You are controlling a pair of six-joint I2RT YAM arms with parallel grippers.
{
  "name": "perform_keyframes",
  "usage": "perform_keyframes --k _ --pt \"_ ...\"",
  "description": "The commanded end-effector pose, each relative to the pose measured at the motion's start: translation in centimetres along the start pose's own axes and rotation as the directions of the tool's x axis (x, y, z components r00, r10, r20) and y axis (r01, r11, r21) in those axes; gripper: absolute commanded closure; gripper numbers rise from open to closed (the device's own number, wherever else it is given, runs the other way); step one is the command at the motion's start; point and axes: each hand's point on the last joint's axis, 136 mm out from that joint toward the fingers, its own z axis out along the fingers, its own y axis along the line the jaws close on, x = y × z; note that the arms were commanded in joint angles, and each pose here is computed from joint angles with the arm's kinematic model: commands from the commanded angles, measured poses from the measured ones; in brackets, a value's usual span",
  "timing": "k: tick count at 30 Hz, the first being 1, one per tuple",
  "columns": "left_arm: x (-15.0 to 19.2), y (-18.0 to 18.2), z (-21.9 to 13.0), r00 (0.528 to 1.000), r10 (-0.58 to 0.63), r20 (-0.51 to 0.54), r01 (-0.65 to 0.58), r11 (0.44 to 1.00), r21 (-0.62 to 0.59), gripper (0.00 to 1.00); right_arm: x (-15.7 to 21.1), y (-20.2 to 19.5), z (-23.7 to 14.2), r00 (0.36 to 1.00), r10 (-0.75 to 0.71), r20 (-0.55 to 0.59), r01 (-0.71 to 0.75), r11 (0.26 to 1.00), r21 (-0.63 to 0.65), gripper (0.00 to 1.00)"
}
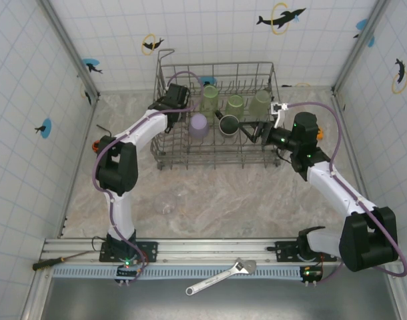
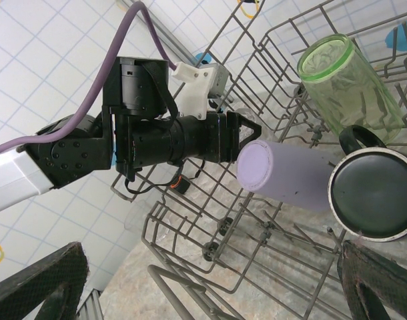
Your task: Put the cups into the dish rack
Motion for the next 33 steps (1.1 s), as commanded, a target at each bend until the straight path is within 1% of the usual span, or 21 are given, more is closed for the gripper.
perform_keyframes --k 1,2,6,7,11,14,18,23,28,33 --pt "1.3 2.1 1.5 0.999 -0.007 -0.033 0.004 0.996 -0.084 0.85 -0.2 0.3 -0.4 1.0 -0.019 0.022 0.019 1.0 -0.006 0.01" --pt "1.3 2.2 1.5 1.0 -0.007 -0.03 0.005 0.996 -0.09 0.76 -0.2 0.3 -0.5 1.0 -0.018 0.022 0.018 1.0 -0.004 0.01" --pt "1.4 2.6 1.6 1.0 -0.012 -0.017 0.01 0.993 -0.118 0.47 -0.1 0.3 -0.5 1.0 -0.016 0.022 0.016 1.0 -0.006 0.01" --pt "1.5 2.7 1.6 1.0 -0.012 -0.017 0.01 0.993 -0.121 0.43 -0.2 0.3 -0.5 1.0 -0.016 0.024 0.016 1.0 -0.007 0.01" --pt "1.7 2.9 1.8 1.0 -0.01 -0.015 0.008 0.991 -0.134 0.31 -0.2 0.4 -0.5 1.0 -0.013 0.024 0.013 1.0 -0.008 0.01" --pt "1.9 3.0 2.0 1.0 -0.01 -0.016 0.008 0.989 -0.146 0.19 -0.1 0.3 -0.6 1.0 -0.012 0.024 0.012 1.0 -0.005 0.01" --pt "2.1 3.2 2.1 1.0 -0.017 -0.016 0.014 0.987 -0.161 0.13 -0.2 0.4 -0.6 1.0 -0.013 0.026 0.013 1.0 -0.005 0.01" --pt "1.8 3.3 1.9 0.999 -0.032 0.002 0.032 0.986 -0.162 0.03 -0.2 0.3 -0.5 1.0 -0.011 0.026 0.011 1.0 -0.003 0.01" --pt "1.0 3.3 1.6 0.998 -0.056 0.026 0.059 0.985 -0.159 0.03 -0.2 0.3 -0.6 1.0 -0.007 0.026 0.008 1.0 -0.003 0.01" --pt "0.5 3.7 1.4 0.996 -0.07 0.049 0.078 0.979 -0.186 0.03 -0.2 0.4 -0.6 1.0 -0.003 0.028 0.003 1.0 -0.007 0.01"
